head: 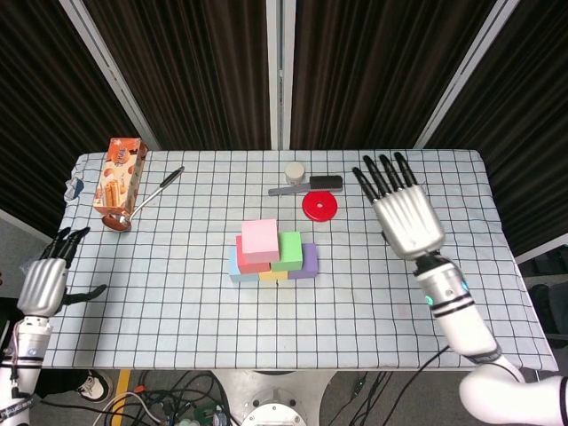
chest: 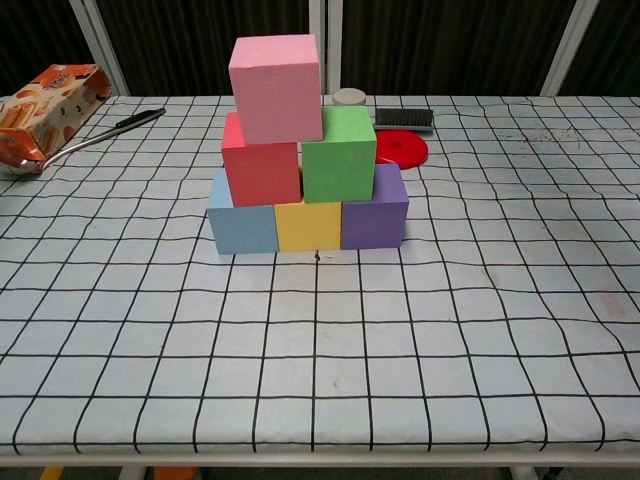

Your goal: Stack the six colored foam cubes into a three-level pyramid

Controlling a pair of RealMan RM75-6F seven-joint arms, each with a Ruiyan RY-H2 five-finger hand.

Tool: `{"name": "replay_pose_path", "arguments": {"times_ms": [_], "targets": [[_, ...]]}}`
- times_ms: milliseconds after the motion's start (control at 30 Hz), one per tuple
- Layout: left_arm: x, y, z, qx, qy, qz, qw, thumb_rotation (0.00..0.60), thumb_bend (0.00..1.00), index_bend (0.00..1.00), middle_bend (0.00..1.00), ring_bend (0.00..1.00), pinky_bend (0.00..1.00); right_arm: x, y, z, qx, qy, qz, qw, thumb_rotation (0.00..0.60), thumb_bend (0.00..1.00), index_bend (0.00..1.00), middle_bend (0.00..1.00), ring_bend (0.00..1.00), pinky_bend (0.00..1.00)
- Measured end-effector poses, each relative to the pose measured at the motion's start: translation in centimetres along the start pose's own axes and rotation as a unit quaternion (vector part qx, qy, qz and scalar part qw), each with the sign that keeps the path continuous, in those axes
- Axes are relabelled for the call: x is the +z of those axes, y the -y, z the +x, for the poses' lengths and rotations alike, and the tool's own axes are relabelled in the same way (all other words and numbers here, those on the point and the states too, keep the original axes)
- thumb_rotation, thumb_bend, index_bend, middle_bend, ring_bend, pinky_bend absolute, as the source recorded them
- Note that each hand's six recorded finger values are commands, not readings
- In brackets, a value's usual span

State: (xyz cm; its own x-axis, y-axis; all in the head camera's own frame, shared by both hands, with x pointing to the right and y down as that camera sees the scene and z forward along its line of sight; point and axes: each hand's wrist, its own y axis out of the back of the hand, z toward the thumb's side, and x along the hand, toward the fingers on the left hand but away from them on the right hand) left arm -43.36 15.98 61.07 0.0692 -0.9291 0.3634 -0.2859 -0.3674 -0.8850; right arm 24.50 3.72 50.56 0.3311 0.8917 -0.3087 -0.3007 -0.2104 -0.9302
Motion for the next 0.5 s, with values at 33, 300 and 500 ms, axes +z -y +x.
{"name": "replay_pose_path", "arguments": {"times_ms": [33, 300, 500], "targets": [[0.1, -0.2, -0.1, 0.005, 0.005, 0.010, 0.9999, 0.600, 0.08, 0.09, 0.11, 0.01, 0.17, -1.0, 1.0, 1.1, 0.001, 0.006, -0.005, 1.0000, 0.600, 0.03, 0.00, 0.00, 0.00, 0.00], [0.0, -1.1, -1.3, 0.035, 0.016, 0.110, 0.9932, 0.600, 0.06, 0.09, 0.08, 0.00, 0.16, -9.7, 9.7, 11.8, 0.018, 0.087, -0.037, 0.9953, 0.600, 0.03, 0.00, 0.00, 0.00, 0.00], [-1.0, -1.1, -2.6, 0.032, -0.012, 0.158, 0.9868, 0.600, 0.06, 0.09, 0.05, 0.00, 0.14, -11.1, 13.5, 16.8, 0.020, 0.103, -0.063, 0.9924, 0.600, 0.03, 0.00, 0.00, 0.00, 0.00]]}}
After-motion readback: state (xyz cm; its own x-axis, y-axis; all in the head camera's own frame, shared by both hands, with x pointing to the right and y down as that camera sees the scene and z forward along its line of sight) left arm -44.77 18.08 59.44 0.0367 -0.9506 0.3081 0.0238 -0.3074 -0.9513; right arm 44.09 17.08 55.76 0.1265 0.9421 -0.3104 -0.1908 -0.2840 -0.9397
